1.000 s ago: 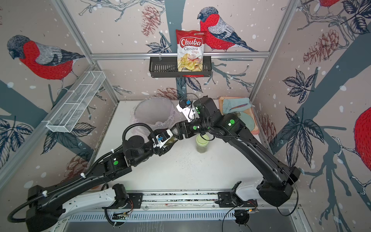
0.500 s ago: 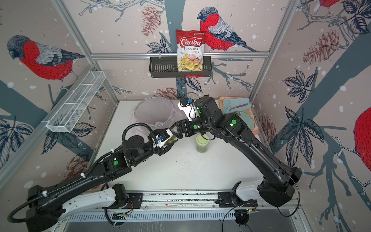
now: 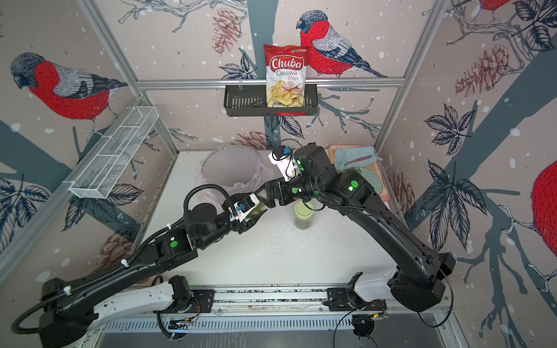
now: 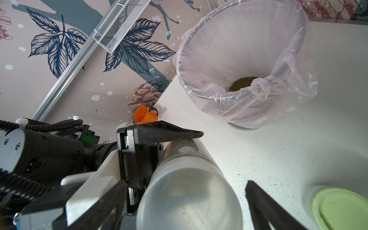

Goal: Empty moldy mung beans from jars
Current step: Open the lid of the jar.

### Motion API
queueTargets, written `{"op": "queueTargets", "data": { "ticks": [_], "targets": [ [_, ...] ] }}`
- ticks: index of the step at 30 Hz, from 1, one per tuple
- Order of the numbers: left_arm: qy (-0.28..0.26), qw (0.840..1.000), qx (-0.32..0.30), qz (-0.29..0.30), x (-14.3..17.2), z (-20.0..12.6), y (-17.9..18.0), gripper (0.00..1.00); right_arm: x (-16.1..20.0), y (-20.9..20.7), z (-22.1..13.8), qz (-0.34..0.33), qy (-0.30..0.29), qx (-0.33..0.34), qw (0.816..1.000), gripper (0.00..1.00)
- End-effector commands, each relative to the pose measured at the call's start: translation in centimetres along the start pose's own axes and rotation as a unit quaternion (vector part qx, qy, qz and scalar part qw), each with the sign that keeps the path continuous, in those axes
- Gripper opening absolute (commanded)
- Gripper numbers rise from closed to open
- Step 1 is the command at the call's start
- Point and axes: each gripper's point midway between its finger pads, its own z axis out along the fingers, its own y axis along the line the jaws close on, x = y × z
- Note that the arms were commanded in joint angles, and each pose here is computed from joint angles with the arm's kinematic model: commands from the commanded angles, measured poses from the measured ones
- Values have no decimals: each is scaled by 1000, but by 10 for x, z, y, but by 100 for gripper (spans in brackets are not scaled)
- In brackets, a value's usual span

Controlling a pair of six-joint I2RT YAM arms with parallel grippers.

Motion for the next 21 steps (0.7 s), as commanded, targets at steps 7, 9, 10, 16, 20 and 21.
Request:
{"op": "queueTargets", "data": {
  "ticks": [7, 9, 10, 16, 20, 21],
  "targets": [
    [-39, 999, -19, -7, -20, -3, 10, 23, 0, -1, -3, 0, -1, 8, 1000, 89],
    [-39, 999, -20, -8, -20, -4, 11, 22, 0, 0, -4, -1, -1, 8, 1000, 89],
    [-40, 999, -20, -8, -20, -4, 11, 22, 0, 0, -5, -2, -3, 7, 1000, 88],
    [-40, 999, -18, -9, -20, -3, 10, 22, -1, 2, -5, -1, -5, 1, 1000, 84],
    [-40, 999, -19, -9, -21, -4, 11, 22, -1, 2, -6, -2, -6, 1, 1000, 81],
    [-41, 999, -18, -9, -21, -4, 10, 22, 0, 2, -5, -2, -4, 1, 1000, 80]
  ]
}}
